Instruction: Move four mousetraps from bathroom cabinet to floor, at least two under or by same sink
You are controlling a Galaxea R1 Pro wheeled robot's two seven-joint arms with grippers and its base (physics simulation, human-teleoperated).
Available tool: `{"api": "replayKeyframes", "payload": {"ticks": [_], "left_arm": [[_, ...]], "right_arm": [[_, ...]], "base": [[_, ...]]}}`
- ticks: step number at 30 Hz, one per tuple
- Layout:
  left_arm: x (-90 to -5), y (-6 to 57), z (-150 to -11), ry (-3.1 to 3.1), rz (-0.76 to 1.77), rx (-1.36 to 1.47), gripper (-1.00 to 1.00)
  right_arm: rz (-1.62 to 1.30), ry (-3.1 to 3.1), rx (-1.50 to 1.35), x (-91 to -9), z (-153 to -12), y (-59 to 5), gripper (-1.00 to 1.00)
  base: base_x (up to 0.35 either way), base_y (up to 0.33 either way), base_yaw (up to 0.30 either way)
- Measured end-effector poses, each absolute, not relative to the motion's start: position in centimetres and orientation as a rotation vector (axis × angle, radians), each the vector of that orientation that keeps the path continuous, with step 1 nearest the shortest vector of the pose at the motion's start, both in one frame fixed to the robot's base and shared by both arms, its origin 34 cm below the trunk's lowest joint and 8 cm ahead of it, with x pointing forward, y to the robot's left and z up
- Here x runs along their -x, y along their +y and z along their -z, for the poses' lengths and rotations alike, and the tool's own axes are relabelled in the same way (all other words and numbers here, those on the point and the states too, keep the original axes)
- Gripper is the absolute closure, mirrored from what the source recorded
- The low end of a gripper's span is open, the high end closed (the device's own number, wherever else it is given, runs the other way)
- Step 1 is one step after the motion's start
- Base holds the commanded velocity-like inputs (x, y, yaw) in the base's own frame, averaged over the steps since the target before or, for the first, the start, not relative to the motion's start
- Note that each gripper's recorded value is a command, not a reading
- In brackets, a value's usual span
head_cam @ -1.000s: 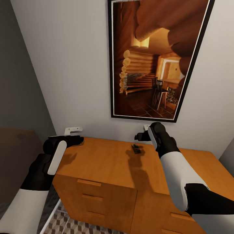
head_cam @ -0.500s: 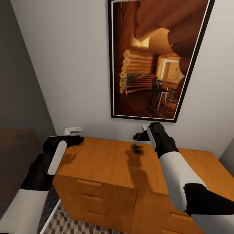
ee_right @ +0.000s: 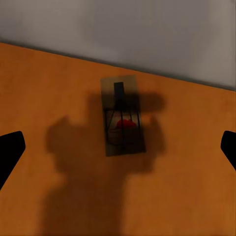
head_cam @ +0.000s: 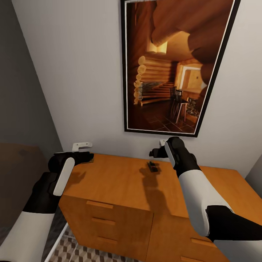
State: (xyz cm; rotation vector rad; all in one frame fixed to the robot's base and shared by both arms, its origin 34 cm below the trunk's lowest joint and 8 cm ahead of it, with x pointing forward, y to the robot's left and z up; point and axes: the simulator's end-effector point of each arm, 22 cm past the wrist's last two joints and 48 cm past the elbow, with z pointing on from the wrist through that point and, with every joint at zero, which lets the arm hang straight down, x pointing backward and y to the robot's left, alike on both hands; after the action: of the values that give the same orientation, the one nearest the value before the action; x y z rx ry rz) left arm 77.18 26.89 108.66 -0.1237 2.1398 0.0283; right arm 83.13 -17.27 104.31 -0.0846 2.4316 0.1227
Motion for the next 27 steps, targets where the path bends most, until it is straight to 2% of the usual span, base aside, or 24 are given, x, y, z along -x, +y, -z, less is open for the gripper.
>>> {"api": "replayKeyframes", "payload": {"ticks": [13,27], "left_arm": [[-77.3,26.0,-106.9,2.179,0.027,0.089,-1.0],[-77.2,26.2,-106.4,2.191,-0.026,0.131,-1.0]], "right_arm": [[-0.126,2.488,0.106,-82.2,-102.0,-16.3,-1.0],[-0.131,2.531,0.117,-81.4,-100.3,-15.9,-1.0]], "base": [[0.0,0.0,0.0],[0.0,0.0,0.0]]}}
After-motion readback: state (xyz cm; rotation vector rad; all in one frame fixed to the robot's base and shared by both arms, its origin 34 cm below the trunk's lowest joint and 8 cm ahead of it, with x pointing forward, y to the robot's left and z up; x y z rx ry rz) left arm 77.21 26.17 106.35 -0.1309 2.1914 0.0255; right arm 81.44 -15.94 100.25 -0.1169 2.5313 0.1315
